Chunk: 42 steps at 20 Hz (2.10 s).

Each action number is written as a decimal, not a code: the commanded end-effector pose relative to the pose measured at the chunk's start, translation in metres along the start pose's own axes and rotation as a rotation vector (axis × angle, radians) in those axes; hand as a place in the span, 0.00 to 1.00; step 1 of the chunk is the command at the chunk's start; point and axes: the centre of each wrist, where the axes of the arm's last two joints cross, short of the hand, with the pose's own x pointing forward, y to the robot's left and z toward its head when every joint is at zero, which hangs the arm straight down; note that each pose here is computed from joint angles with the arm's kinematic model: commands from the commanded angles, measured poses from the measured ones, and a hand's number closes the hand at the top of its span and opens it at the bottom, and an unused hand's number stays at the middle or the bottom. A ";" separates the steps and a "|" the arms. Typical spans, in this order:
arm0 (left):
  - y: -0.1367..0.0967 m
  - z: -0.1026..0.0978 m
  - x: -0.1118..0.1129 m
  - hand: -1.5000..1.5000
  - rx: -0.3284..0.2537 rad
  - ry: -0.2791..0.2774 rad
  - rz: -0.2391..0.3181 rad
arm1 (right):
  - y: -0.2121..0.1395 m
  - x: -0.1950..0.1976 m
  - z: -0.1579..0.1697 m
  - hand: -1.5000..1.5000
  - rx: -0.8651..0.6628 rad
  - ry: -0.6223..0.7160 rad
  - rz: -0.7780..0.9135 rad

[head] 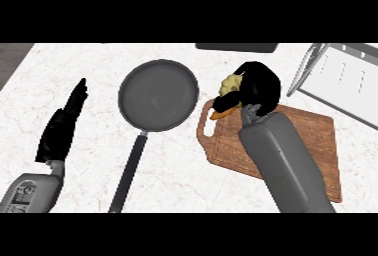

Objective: Pick the squash from the cutting board and place it in the tiered basket

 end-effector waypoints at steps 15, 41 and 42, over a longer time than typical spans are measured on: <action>0.015 0.014 -0.019 0.50 0.044 0.029 -0.006 | -0.133 0.112 -0.038 1.00 -0.560 0.002 -0.031; 0.014 0.022 -0.035 0.50 0.042 0.051 -0.001 | -0.207 -0.012 -0.146 1.00 -0.594 0.143 0.384; 0.015 0.004 -0.014 0.50 0.047 0.039 0.009 | -0.220 -0.039 -0.156 1.00 -0.586 0.120 0.379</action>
